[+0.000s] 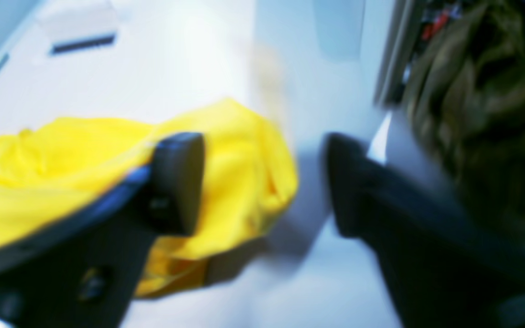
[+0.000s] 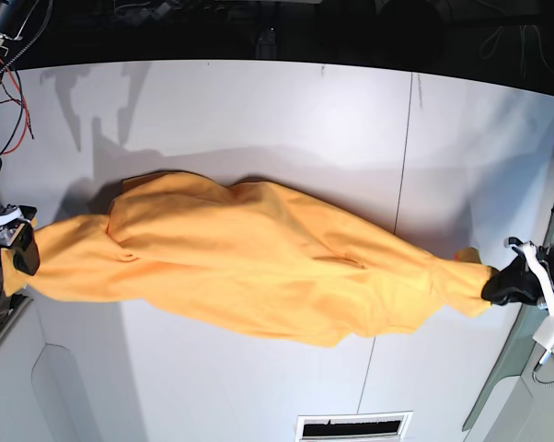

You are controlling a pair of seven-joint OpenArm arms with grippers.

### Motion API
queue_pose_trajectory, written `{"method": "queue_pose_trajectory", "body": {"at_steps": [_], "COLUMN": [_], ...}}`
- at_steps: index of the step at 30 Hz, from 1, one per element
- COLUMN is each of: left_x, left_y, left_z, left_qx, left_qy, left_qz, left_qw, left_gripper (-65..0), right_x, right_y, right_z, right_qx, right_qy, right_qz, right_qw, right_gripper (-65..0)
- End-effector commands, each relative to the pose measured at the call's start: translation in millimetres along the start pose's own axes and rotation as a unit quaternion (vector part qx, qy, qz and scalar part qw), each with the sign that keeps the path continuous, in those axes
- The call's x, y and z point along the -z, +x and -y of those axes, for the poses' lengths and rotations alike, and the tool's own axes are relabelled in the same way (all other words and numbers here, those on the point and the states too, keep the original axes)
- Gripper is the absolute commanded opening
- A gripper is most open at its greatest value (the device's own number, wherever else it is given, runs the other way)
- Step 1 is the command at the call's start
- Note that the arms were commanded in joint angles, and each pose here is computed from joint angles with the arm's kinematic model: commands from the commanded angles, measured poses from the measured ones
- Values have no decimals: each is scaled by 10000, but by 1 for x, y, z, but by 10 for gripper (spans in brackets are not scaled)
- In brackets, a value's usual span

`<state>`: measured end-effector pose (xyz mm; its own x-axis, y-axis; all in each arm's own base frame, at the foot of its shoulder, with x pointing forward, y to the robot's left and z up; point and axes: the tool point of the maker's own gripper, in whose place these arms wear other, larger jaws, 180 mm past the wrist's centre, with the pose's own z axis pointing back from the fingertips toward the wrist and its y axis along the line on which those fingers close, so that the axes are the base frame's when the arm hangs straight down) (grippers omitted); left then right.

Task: Layout the t-shirt on the table in an organized manner, then fold the t-shirt properly
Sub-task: 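Lift the shirt with both grippers and pull it taut apart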

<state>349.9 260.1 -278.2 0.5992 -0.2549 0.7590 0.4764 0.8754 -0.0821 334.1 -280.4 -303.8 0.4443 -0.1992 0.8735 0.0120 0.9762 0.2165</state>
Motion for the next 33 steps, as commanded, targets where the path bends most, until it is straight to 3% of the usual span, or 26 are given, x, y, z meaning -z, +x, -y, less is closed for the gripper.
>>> {"method": "queue_pose_trajectory", "body": {"at_steps": [1, 5, 11, 16, 21, 26, 31, 33], "left_x": [-5, 9, 17, 21, 26, 26, 25, 26], "left_y": [3, -44, -111, -124, -132, -132, -139, -136], "left_z": [-2, 11, 34, 42, 51, 50, 51, 51], "left_qx": [48, -190, -515, -553, -618, -579, -572, -573], "left_qy": [34, -34, -149, -143, -187, -147, -136, -130], "left_qz": [55, -390, -962, -964, -1001, -985, -1064, -980], "left_qw": [10000, 9991, 9939, 9937, 9929, 9933, 9926, 9935], "left_gripper": [-650, -650, -649, -649, -648, -649, -649, -649], "right_x": [-1, 3, -12, -21, -15, 14, 36, 42], "right_y": [5, -39, -106, -165, -215, -226, -208, -197], "right_z": [1, -5, -36, -79, -107, -132, -139, -140], "right_qx": [31, 367, 980, 1068, 1171, 1180, 1009, 945], "right_qy": [-2, 76, 381, 637, 653, 895, 945, 981], "right_qz": [49, -753, -1244, -1796, -2007, -2109, -1964, -1864], "right_qw": [10000, 9965, 9866, 9758, 9704, 9662, 9707, 9730], "right_gripper": [-202, -203, -203, -203, -203, -203, -206, -249]}}
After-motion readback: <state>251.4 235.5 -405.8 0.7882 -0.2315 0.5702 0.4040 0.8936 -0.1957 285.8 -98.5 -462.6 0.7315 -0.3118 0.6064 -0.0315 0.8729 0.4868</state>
